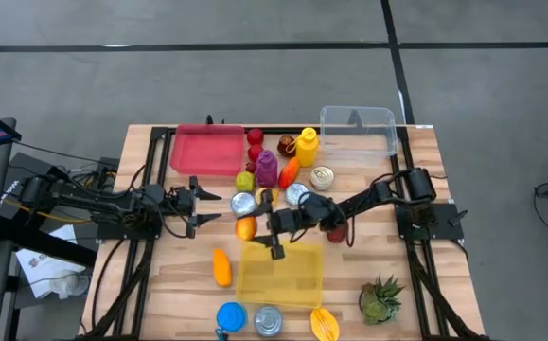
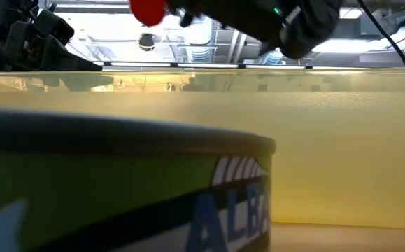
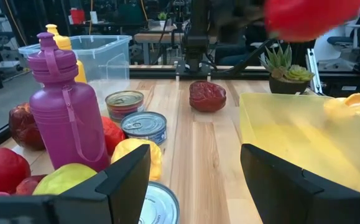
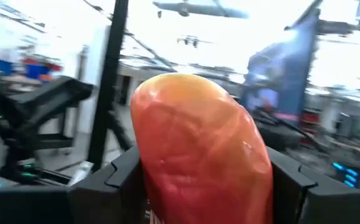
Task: Pick & Place Food Item
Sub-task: Put the middle mango into the transparent bin
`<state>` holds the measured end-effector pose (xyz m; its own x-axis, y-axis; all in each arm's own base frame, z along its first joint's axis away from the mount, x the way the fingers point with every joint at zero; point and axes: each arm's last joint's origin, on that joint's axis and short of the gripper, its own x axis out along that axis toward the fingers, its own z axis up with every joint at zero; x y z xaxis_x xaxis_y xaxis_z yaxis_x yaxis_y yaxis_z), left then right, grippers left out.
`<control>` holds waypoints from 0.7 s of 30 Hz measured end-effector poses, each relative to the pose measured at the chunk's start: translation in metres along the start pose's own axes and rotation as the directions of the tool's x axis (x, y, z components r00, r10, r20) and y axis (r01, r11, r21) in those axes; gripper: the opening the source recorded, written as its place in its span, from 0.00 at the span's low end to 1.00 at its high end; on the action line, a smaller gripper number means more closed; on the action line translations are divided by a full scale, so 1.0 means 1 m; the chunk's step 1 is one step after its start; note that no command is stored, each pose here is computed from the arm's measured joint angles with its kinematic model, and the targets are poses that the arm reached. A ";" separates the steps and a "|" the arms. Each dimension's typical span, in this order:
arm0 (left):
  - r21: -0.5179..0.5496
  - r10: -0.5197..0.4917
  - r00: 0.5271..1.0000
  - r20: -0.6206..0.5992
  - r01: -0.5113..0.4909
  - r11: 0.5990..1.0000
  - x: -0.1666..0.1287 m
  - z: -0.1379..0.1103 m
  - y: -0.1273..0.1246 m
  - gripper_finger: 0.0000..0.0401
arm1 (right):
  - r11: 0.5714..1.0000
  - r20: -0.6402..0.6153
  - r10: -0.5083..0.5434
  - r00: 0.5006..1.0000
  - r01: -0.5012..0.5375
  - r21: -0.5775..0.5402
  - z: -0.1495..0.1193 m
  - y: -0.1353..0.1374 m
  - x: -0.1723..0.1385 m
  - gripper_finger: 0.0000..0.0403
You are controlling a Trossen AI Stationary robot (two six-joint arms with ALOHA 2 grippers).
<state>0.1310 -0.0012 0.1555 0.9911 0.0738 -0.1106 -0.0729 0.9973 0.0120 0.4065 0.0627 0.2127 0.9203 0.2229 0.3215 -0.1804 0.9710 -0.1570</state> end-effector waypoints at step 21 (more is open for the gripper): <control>-0.001 0.000 1.000 0.005 0.000 1.000 0.000 0.000 0.000 0.61 | 0.823 -0.115 -0.560 0.821 0.535 -0.189 0.040 -0.006 -0.129 0.53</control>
<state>0.1310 -0.0012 0.1560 0.9917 0.0738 -0.1054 -0.0731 0.9973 0.0112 0.2752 0.0316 0.2094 0.8962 -0.3706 0.2439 0.4095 0.9025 -0.1335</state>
